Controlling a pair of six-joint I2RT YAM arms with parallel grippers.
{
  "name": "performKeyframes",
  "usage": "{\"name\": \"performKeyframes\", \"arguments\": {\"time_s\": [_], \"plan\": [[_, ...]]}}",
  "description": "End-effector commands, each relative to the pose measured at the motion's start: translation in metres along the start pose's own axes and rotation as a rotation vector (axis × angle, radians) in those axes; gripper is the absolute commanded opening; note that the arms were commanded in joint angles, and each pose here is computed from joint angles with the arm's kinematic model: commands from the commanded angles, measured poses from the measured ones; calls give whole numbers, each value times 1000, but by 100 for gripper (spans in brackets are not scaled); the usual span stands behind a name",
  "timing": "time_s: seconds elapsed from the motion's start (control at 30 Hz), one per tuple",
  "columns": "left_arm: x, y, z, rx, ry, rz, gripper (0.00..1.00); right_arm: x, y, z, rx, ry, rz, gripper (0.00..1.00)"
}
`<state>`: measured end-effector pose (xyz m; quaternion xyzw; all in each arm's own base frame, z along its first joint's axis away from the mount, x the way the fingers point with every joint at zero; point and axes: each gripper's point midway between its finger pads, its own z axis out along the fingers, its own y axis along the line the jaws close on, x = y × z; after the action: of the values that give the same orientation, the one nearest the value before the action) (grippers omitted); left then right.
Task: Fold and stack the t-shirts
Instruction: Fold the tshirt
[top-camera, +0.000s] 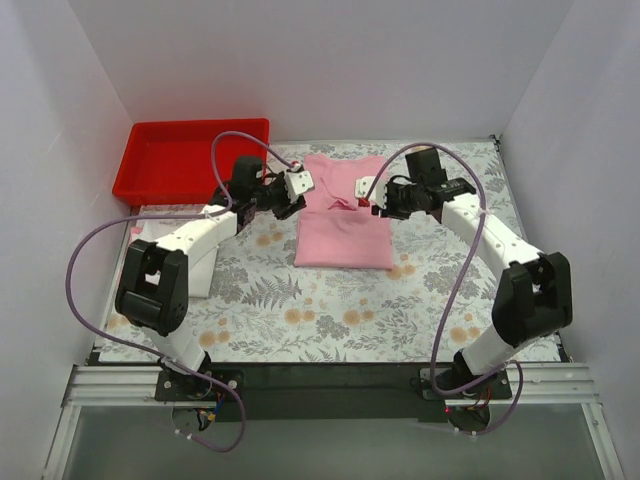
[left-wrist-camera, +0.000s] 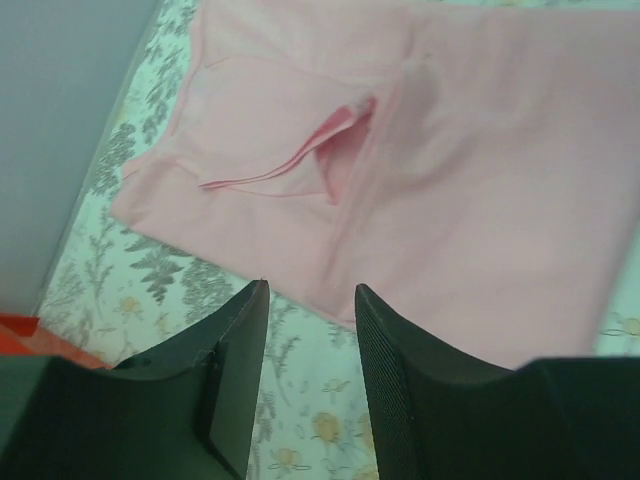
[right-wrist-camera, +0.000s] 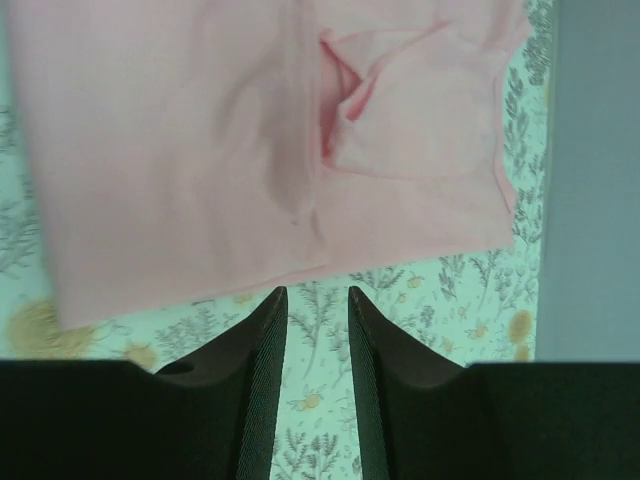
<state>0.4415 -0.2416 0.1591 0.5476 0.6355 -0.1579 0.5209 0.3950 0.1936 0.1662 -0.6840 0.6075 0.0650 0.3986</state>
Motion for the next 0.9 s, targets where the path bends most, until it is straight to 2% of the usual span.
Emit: {"name": "performKeyframes", "arguments": {"time_s": [0.0, 0.13, 0.3, 0.57, 0.87], "plan": [[5, -77, -14, 201, 7, -58, 39, -2, 71, 6, -163, -9, 9, 36], [24, -111, -17, 248, 43, -47, 42, 8, 113, 11, -241, 16, 10, 36], [36, -130, -11, 268, 64, -9, 45, 26, 144, 27, -306, 42, 32, 36], [64, -141, -2, 302, 119, 46, 46, 52, 156, 46, -330, 100, 28, 37], [95, -160, -14, 330, 188, 97, 43, 65, 167, 51, -348, 131, 26, 34]]}}
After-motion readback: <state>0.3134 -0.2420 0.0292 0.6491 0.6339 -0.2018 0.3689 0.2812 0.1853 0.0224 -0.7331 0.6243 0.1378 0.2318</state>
